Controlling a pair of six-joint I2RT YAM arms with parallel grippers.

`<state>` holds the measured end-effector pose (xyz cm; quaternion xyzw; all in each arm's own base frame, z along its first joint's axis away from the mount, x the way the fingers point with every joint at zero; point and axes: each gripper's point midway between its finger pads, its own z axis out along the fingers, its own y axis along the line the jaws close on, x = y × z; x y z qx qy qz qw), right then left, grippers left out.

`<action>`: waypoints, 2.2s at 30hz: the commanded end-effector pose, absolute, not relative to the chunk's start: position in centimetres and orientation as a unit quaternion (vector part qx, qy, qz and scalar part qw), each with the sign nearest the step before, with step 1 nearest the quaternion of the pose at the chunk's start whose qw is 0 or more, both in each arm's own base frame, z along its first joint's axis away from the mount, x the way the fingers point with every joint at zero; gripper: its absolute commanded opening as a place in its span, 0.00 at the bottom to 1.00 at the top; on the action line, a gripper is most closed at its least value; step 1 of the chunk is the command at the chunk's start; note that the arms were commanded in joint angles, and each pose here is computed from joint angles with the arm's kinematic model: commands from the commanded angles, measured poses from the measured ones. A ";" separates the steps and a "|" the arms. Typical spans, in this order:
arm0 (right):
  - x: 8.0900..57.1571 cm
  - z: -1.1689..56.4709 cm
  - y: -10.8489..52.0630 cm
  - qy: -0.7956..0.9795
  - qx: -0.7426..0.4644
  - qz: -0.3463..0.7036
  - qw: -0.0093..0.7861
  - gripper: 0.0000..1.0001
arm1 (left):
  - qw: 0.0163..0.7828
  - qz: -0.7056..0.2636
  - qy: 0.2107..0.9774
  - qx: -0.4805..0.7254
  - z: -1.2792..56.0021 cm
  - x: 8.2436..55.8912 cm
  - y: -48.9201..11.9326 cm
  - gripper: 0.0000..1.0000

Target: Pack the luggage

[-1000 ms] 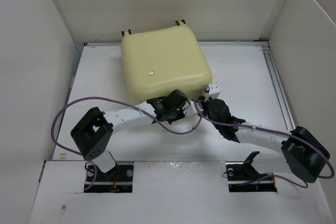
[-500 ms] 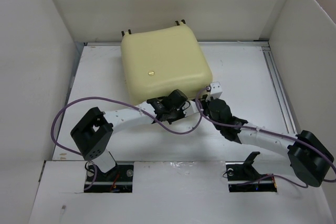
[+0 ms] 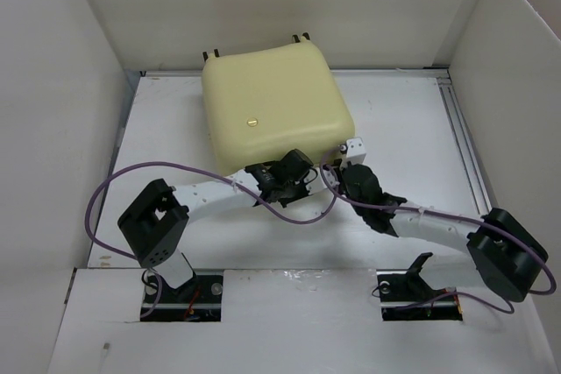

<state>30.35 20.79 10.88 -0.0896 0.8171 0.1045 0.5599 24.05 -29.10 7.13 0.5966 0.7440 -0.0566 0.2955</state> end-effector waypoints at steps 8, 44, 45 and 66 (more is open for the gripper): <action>32.5 16.4 18.6 0.774 -0.035 0.096 0.625 0.00 | 0.249 -0.078 0.753 0.604 6.0 21.1 -28.3 0.00; 48.7 25.8 0.6 0.714 -0.152 -0.069 0.680 0.00 | 0.208 0.088 0.682 0.696 -1.3 18.8 -22.7 0.00; 49.2 26.0 1.4 0.705 -0.179 -0.047 0.685 0.00 | 0.203 0.089 0.682 0.697 -1.5 18.7 -22.3 0.00; 52.6 24.8 12.0 0.586 -0.317 0.181 0.723 0.00 | 0.236 0.038 0.695 0.678 2.0 19.4 -25.0 0.10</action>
